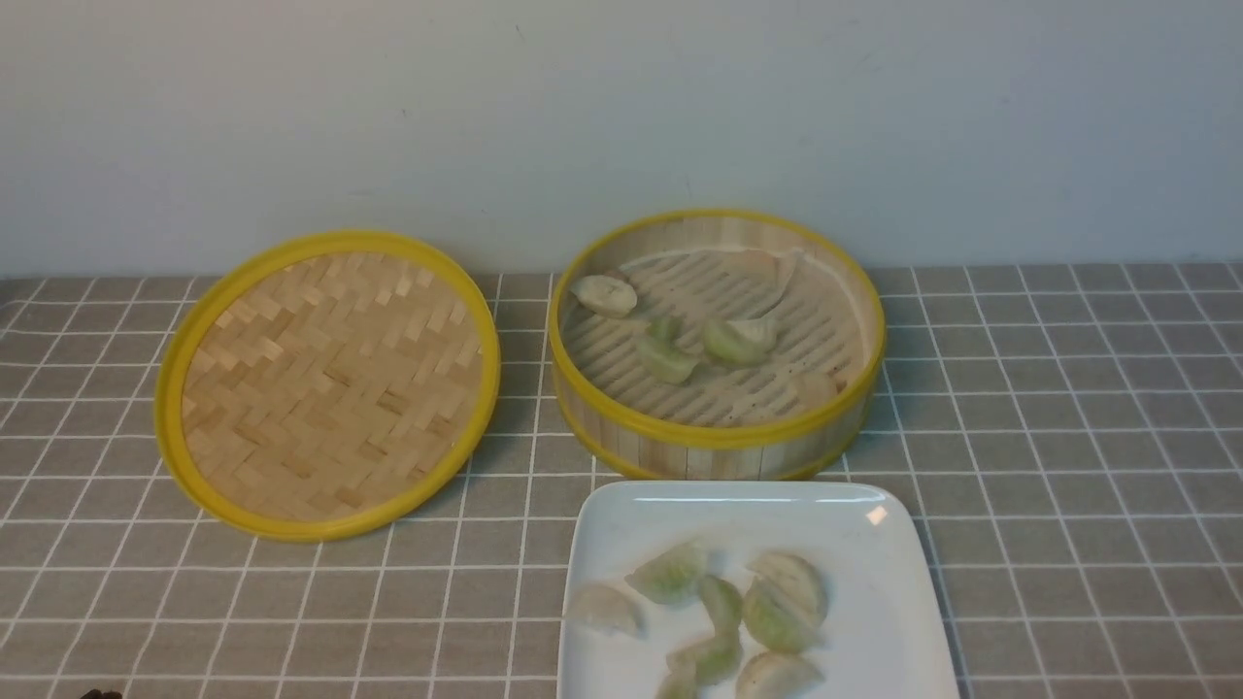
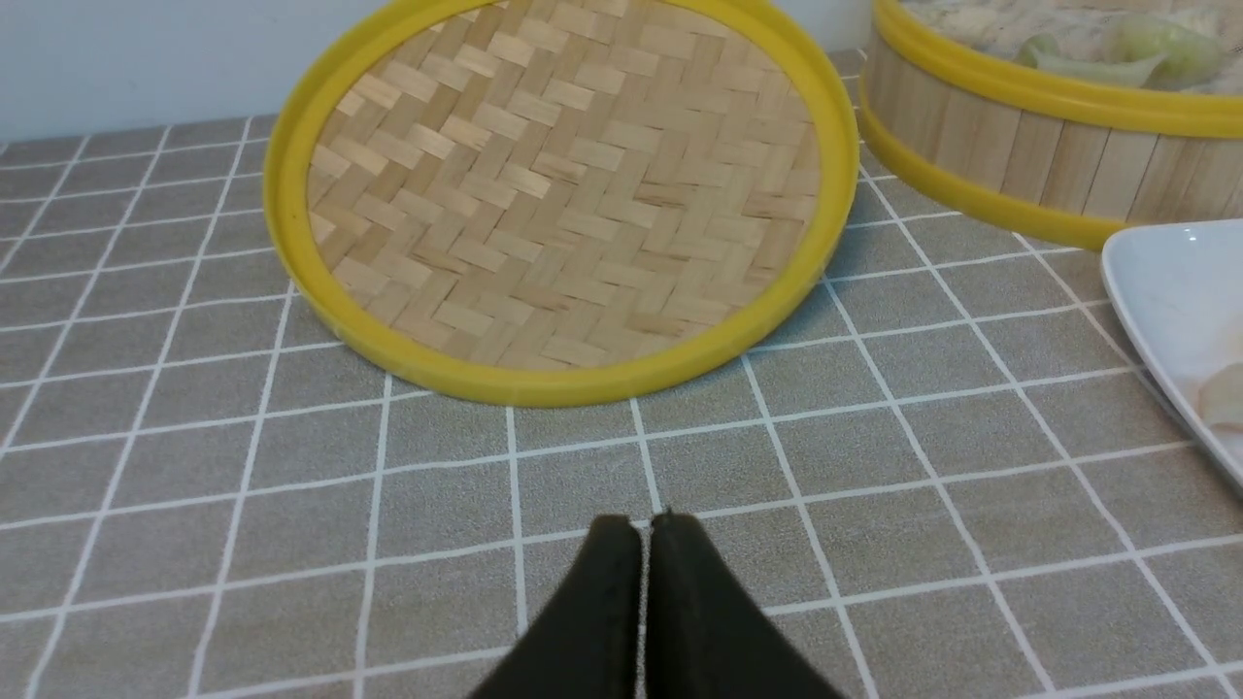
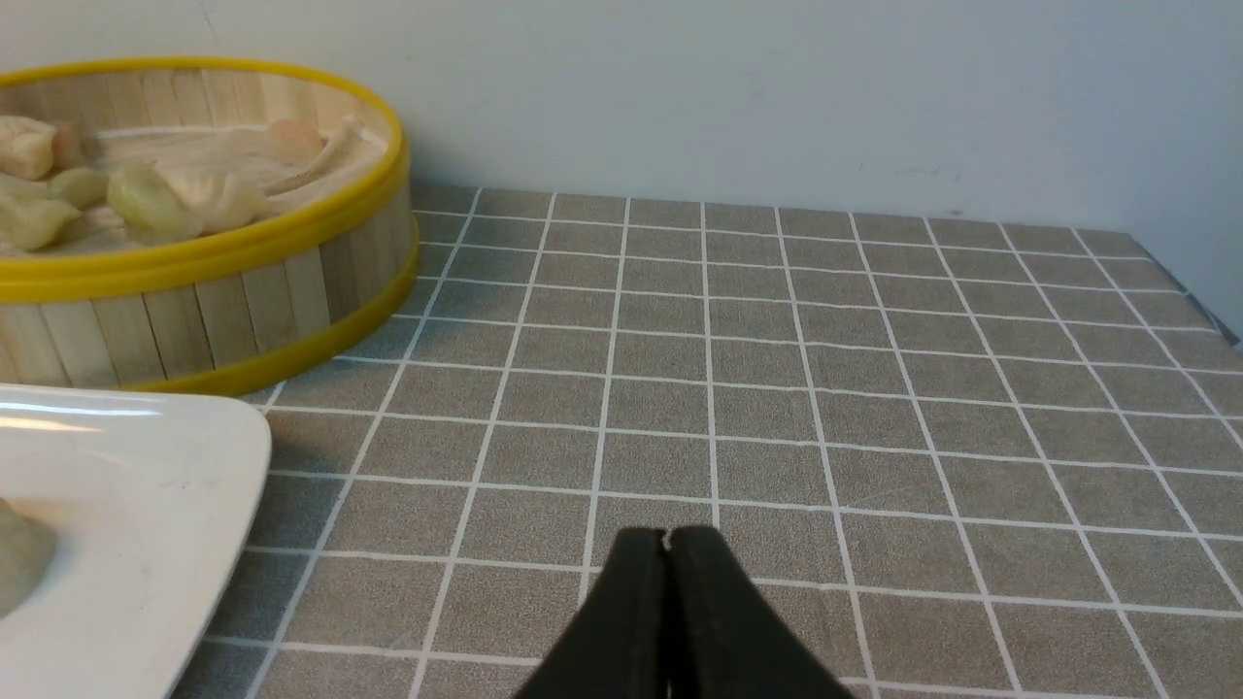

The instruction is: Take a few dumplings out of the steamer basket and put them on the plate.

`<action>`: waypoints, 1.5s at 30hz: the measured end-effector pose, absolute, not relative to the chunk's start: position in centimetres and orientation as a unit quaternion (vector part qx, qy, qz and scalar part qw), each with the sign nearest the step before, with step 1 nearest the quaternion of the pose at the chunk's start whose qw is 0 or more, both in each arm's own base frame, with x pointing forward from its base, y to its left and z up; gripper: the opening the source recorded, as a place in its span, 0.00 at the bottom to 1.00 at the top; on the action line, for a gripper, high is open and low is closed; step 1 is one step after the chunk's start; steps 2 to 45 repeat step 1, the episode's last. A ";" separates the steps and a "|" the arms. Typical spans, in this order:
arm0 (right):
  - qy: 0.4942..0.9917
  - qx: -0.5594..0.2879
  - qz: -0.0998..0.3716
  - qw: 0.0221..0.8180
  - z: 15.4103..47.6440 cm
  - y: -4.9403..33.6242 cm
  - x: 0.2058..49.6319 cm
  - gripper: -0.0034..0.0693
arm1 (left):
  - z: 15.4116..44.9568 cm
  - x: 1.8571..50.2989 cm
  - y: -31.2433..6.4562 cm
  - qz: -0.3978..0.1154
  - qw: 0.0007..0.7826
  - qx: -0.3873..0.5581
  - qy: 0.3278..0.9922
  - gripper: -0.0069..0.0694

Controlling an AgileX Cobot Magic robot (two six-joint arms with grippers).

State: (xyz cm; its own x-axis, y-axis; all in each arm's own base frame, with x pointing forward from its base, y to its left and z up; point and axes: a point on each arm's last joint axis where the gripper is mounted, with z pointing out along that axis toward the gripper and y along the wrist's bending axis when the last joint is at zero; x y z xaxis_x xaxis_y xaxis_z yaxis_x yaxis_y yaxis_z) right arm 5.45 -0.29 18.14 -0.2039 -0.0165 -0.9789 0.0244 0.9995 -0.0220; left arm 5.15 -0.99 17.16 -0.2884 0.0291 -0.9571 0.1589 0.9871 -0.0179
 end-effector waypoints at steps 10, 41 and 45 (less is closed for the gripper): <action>0.776 0.003 -0.016 0.631 18.1 -0.3 5.5 0.03 | 17.2 5.1 -1.0 -0.055 0.594 0.059 0.801 0.08; 0.776 0.003 -0.016 0.631 18.1 -0.3 5.5 0.03 | 17.2 5.1 -1.0 -0.055 0.594 0.059 0.801 0.08; 0.776 0.003 -0.016 0.631 18.1 -0.3 5.5 0.03 | 17.2 5.1 -1.0 -0.055 0.594 0.059 0.801 0.08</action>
